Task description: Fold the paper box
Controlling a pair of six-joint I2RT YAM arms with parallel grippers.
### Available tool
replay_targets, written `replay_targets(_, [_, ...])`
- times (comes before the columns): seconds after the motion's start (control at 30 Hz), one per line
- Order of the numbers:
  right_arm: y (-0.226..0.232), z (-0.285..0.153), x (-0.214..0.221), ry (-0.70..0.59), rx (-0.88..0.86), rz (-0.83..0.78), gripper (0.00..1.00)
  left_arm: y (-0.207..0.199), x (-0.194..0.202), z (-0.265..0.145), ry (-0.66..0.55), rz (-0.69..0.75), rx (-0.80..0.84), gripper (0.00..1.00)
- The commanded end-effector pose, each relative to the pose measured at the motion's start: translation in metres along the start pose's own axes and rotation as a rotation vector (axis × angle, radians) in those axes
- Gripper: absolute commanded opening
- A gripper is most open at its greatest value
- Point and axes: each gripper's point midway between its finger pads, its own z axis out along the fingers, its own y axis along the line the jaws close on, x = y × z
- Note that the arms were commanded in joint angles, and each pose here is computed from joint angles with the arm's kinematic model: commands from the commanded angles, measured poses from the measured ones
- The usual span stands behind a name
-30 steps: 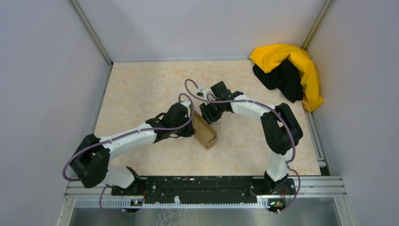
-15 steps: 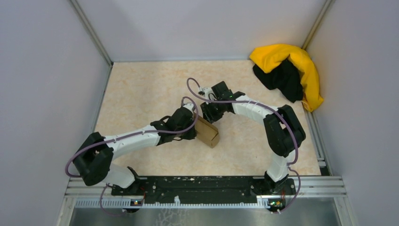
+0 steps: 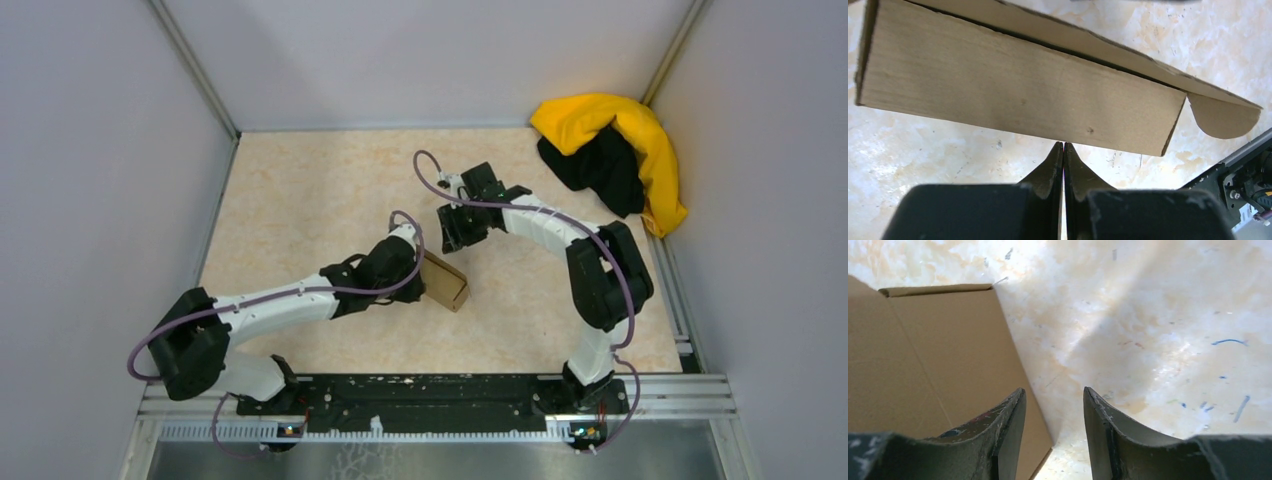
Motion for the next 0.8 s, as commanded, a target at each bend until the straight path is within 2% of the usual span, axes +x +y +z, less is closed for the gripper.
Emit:
replay_targets(0.0, [-0.015,-0.028,-0.034,-0.109,0.057,0.021,0.46,-0.012,0.002,-0.002,-0.025,-0.011,0.021,0.06])
replay_targets(0.33, [-0.046,-0.08,-0.023,-0.193,0.184,0.134,0.48,-0.05,0.015,0.01,-0.011,0.04,0.058,0.06])
replay_targets(0.57, [-0.045,-0.12,-0.009,-0.266,0.253,0.154,0.48,-0.072,0.017,0.027,-0.006,0.071,0.076,0.06])
replay_targets(0.77, [-0.048,-0.134,0.005,-0.299,0.274,0.178,0.48,-0.087,0.01,0.044,-0.016,0.108,0.074,0.06])
